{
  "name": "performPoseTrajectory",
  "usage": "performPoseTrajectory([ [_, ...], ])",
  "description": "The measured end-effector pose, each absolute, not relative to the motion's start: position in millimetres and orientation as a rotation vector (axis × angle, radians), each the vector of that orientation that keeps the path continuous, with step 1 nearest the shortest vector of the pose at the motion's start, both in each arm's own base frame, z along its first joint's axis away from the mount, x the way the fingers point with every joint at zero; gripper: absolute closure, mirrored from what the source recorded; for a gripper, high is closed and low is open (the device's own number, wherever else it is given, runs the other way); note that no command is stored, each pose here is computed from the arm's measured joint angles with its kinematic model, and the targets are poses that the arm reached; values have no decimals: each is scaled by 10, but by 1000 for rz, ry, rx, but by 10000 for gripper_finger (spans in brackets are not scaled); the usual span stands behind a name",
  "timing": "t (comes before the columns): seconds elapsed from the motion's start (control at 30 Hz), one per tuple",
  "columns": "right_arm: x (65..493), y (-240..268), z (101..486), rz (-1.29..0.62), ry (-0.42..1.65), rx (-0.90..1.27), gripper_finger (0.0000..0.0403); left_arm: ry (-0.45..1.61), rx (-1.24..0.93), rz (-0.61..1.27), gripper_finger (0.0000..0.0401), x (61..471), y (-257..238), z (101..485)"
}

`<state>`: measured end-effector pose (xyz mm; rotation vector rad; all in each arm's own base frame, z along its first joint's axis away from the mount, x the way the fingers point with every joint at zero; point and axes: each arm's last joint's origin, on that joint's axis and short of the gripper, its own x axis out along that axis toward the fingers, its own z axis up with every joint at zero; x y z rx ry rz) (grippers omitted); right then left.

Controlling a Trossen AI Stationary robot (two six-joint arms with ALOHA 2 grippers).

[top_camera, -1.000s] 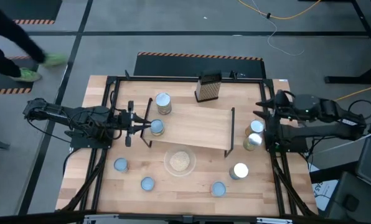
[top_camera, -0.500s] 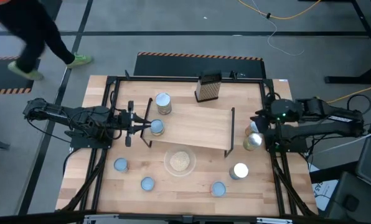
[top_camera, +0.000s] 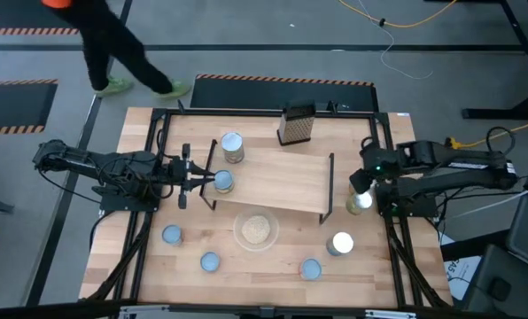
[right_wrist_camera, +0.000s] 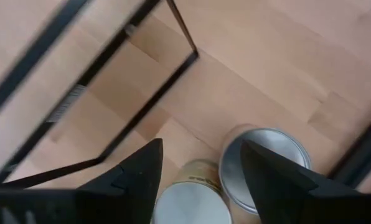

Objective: Pick and place cans onto a shelf
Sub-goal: Put the large canned pineapples on the shelf

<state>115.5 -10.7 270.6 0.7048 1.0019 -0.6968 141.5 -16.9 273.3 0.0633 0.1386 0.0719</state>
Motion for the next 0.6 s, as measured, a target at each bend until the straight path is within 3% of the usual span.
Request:
performPoseTrajectory([
  [0.6, 1494, -118, 2411, -797, 1285, 638, 185, 139, 63, 72, 346, 1415, -169, 2733],
])
